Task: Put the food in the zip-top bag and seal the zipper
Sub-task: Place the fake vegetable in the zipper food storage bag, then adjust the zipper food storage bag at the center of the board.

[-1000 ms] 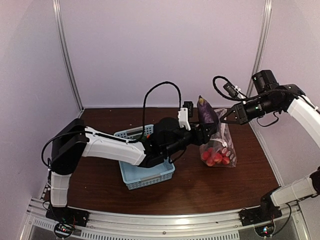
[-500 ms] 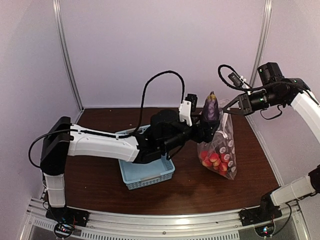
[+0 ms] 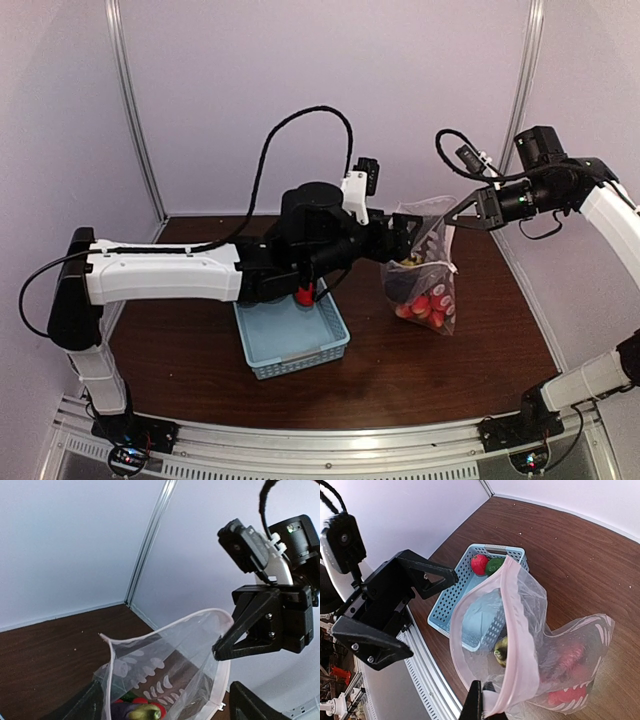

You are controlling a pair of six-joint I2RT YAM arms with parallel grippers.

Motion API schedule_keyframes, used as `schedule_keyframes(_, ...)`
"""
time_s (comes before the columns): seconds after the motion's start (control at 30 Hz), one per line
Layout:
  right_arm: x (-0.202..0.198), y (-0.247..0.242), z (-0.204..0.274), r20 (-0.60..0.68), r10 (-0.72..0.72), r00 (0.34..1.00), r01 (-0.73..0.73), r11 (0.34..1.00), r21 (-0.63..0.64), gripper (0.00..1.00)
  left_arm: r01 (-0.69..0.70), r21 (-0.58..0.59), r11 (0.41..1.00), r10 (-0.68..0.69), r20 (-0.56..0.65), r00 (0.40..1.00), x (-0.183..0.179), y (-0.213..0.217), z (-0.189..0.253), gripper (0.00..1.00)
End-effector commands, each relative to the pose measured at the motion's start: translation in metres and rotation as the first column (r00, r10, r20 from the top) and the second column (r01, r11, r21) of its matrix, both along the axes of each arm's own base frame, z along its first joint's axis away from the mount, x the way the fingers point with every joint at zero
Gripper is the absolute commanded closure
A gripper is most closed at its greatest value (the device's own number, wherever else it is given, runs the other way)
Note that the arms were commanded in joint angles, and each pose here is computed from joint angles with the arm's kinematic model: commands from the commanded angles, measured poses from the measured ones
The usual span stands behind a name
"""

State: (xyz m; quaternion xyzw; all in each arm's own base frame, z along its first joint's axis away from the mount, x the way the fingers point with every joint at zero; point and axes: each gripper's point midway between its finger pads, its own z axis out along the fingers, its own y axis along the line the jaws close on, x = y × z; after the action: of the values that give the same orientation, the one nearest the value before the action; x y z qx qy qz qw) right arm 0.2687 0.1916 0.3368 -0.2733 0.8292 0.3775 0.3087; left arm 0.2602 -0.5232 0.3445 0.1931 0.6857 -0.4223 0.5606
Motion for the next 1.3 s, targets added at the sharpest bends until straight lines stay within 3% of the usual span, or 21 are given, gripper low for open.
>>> schedule_keyframes(0.0,0.001,0.002,0.006,0.03,0.013,0.999,-0.014,0.999,0.036,1.0,-0.087,0.066,0.994,0.099,-0.201,0.975,0.011,0.027,-0.03,0.16)
schedule_keyframes(0.3,0.004,-0.002,-0.011,0.037,0.003,0.999,-0.003,1.0,-0.008,1.0,-0.027,0.103,0.994,0.066,-0.399,0.915,0.036,0.022,-0.076,0.42)
schedule_keyframes(0.47,0.006,-0.003,-0.018,0.033,-0.005,0.999,0.006,1.0,-0.023,1.0,0.097,0.0,0.995,-0.084,-0.496,0.864,0.056,0.002,-0.095,0.56)
schedule_keyframes(0.5,0.007,-0.004,-0.018,0.035,-0.008,0.999,0.01,1.0,-0.029,1.0,0.116,-0.014,0.993,-0.108,-0.497,0.861,0.057,-0.003,-0.094,0.62)
schedule_keyframes(0.6,0.014,-0.01,-0.02,0.048,-0.048,0.998,0.051,0.997,-0.063,1.0,0.155,-0.032,0.987,-0.151,-0.483,0.862,0.058,-0.015,-0.086,0.96)
schedule_keyframes(0.63,0.019,-0.013,-0.019,0.06,-0.072,0.996,0.077,0.993,-0.085,1.0,0.166,-0.042,0.985,-0.166,-0.47,0.867,0.058,-0.018,-0.078,1.0)
schedule_keyframes(0.73,0.05,-0.042,-0.004,0.176,-0.205,0.963,0.243,0.942,-0.231,1.0,0.219,-0.081,0.972,-0.233,-0.363,0.902,0.055,-0.029,-0.031,1.0)
schedule_keyframes(0.83,0.082,-0.091,0.021,0.382,-0.322,0.866,0.468,0.792,-0.392,1.0,0.284,-0.116,0.952,-0.299,-0.142,0.944,0.03,-0.037,0.037,1.0)
schedule_keyframes(0.9,0.09,-0.119,0.029,0.476,-0.344,0.809,0.563,0.684,-0.463,1.0,0.199,-0.095,0.975,-0.207,-0.091,0.974,0.034,-0.032,0.045,1.0)
schedule_keyframes(0.97,0.087,-0.128,0.023,0.49,-0.324,0.81,0.568,0.643,-0.514,1.0,0.153,-0.077,0.985,-0.162,-0.129,0.978,0.044,-0.03,0.024,1.0)
schedule_keyframes(1.07,0.079,-0.126,0.012,0.466,-0.304,0.831,0.537,0.657,-0.529,1.0,0.129,-0.047,0.99,-0.137,-0.247,0.959,0.055,-0.032,-0.022,1.0)
schedule_keyframes(1.27,0.058,-0.082,-0.035,0.327,-0.184,0.927,0.338,0.788,-0.514,1.0,0.16,0.021,0.987,-0.141,-0.363,0.921,0.054,-0.035,-0.075,0.97)
